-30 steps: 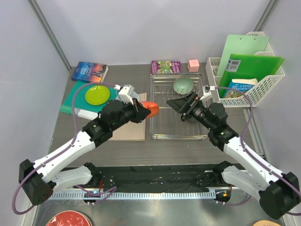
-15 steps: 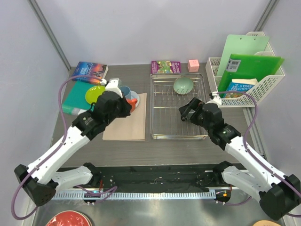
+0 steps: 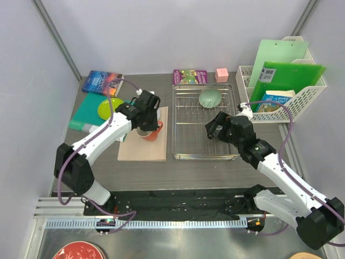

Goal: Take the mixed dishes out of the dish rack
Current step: Place the cup at the center of the board, then adjust the cup in the dish rack, then pick up the cup from the dish rack.

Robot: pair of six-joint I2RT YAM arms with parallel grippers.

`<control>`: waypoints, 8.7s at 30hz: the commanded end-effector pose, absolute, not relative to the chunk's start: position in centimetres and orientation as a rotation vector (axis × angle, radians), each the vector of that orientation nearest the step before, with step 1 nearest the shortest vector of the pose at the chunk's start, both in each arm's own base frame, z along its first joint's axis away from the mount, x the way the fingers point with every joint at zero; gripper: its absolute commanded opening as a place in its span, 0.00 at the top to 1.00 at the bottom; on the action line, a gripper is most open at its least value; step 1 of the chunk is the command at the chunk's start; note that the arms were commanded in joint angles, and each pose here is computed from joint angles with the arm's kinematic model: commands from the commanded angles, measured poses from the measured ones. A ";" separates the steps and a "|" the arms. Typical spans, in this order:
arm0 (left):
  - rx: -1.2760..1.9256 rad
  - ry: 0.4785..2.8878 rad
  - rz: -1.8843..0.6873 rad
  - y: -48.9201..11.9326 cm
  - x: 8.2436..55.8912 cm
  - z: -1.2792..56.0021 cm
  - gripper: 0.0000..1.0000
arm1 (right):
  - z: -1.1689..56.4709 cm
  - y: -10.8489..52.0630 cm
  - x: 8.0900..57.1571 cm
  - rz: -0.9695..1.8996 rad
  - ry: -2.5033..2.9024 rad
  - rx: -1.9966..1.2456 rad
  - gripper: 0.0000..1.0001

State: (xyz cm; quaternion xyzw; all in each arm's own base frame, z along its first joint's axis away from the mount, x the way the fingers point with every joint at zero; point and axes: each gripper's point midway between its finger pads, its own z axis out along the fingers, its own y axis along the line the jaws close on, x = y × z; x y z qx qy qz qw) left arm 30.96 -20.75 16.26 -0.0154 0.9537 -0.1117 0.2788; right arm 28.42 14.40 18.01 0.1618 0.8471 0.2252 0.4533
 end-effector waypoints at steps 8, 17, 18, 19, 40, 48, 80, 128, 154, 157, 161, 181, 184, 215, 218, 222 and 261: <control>-0.018 2.680 -0.208 -21.0 31.4 13.0 1.00 | 20.6 14.1 28.7 0.544 2.022 0.341 0.00; -0.042 2.721 -0.097 -19.3 32.2 10.7 1.00 | 20.5 14.1 28.6 0.545 2.026 0.330 0.00; -0.039 2.728 -0.092 -19.4 32.1 10.3 1.00 | 20.3 14.0 28.6 0.543 2.027 0.331 0.00; -0.040 2.730 -0.083 -19.3 32.1 10.2 0.97 | 20.3 14.0 28.5 0.543 2.028 0.328 0.00; -0.008 2.419 -0.164 -18.5 32.2 23.9 0.32 | 20.0 9.4 28.4 0.216 2.053 0.323 0.00; 0.020 2.186 -0.365 -20.4 29.6 29.6 0.32 | 18.4 7.7 29.3 0.043 2.087 0.352 0.00; 0.001 2.140 -0.536 -19.5 25.2 25.4 0.32 | 15.6 10.6 34.4 -0.224 2.191 0.161 0.00; 0.029 2.229 -0.605 -22.7 25.9 21.3 0.34 | 16.1 13.4 34.6 -0.053 2.159 -0.097 0.48; 0.060 2.219 -0.651 -23.8 25.9 21.1 0.35 | 13.2 19.2 36.6 0.131 2.181 -0.432 0.23; 0.064 2.218 -0.642 -23.7 25.9 21.1 0.35 | 13.5 18.5 36.7 0.107 2.173 -0.366 0.16; 0.060 2.225 -0.628 -23.6 25.9 20.8 0.34 | 15.9 17.7 36.7 0.101 2.118 -0.261 0.04; -0.106 2.239 -0.534 -22.0 26.5 19.8 0.35 | 17.6 13.6 32.6 0.261 2.093 0.586 0.62; -0.170 2.226 -0.534 -21.5 26.6 19.7 0.37 | 19.5 15.8 32.0 0.343 2.048 0.504 0.37; -0.518 2.050 -0.580 -17.4 25.6 19.7 0.37 | 11.5 22.1 31.6 0.298 2.155 0.751 0.35; -0.528 2.044 -0.577 -17.2 25.6 19.6 0.37 | 10.5 21.8 31.6 0.286 2.147 0.799 0.41; -0.535 2.043 -0.575 -17.0 25.5 19.4 0.37 | 10.2 22.2 31.7 0.351 2.113 0.859 0.45; -0.525 2.064 -0.562 -17.0 25.3 18.6 0.39 | 15.5 22.0 30.0 0.157 2.089 0.458 0.99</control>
